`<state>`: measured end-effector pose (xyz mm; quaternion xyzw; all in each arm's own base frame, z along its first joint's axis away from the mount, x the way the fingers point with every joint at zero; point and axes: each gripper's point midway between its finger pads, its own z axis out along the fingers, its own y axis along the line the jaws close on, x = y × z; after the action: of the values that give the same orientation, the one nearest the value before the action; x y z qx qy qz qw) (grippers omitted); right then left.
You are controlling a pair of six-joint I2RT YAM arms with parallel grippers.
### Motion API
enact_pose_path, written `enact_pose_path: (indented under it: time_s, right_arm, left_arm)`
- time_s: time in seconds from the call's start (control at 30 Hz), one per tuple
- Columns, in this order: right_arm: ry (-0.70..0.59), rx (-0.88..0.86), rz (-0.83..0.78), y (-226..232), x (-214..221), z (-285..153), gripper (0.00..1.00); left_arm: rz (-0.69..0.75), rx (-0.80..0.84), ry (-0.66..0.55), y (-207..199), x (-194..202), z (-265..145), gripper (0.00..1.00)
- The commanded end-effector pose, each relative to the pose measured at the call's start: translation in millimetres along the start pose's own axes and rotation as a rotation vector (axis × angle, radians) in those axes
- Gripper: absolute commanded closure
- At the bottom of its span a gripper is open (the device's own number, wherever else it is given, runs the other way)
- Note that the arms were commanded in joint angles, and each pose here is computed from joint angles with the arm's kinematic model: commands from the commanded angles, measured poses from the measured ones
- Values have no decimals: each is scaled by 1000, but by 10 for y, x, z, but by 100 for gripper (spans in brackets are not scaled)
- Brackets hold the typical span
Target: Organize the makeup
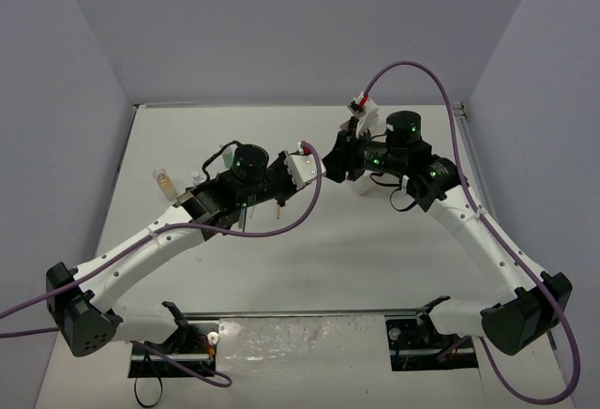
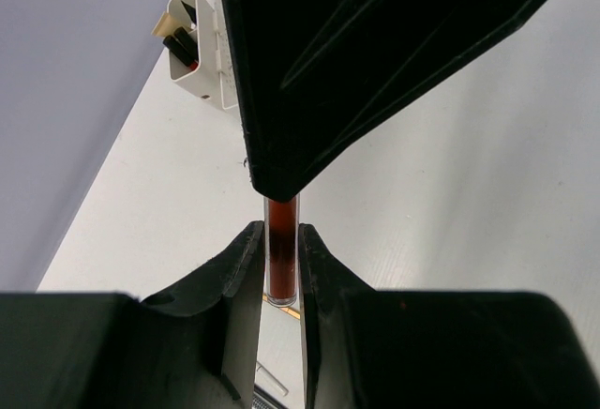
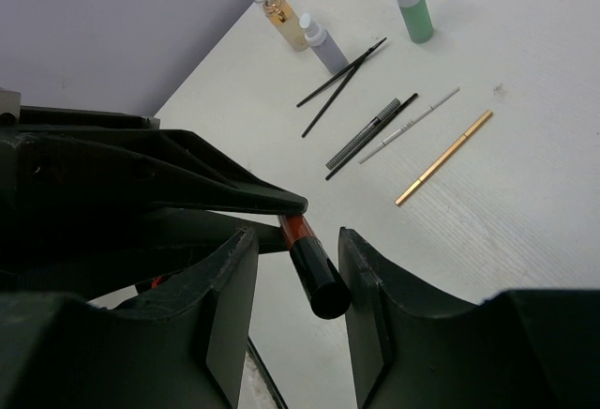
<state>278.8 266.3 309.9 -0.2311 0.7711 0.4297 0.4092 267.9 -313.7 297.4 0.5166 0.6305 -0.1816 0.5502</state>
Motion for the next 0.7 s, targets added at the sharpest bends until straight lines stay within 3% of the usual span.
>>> enact_pose_path:
  time_s: [0.0,0.3,0.47,0.67]
  right_arm:
    - [-98,-30,-76,137,-323,-83,64]
    - [-86,2,-62,41,-248,-51,66]
    - [-85,11,-64,13,-244,-37,73]
    - [-77,41,-63,-67,-215,-10,100]
  left_arm:
    - [5,-25,-111,83,-364,-65,100]
    - [2,-31,-137,102,-444,-93,100]
    - [-2,-31,-142,105,-461,-91,100]
    - [-17,-37,-140,113,-459,-88,100]
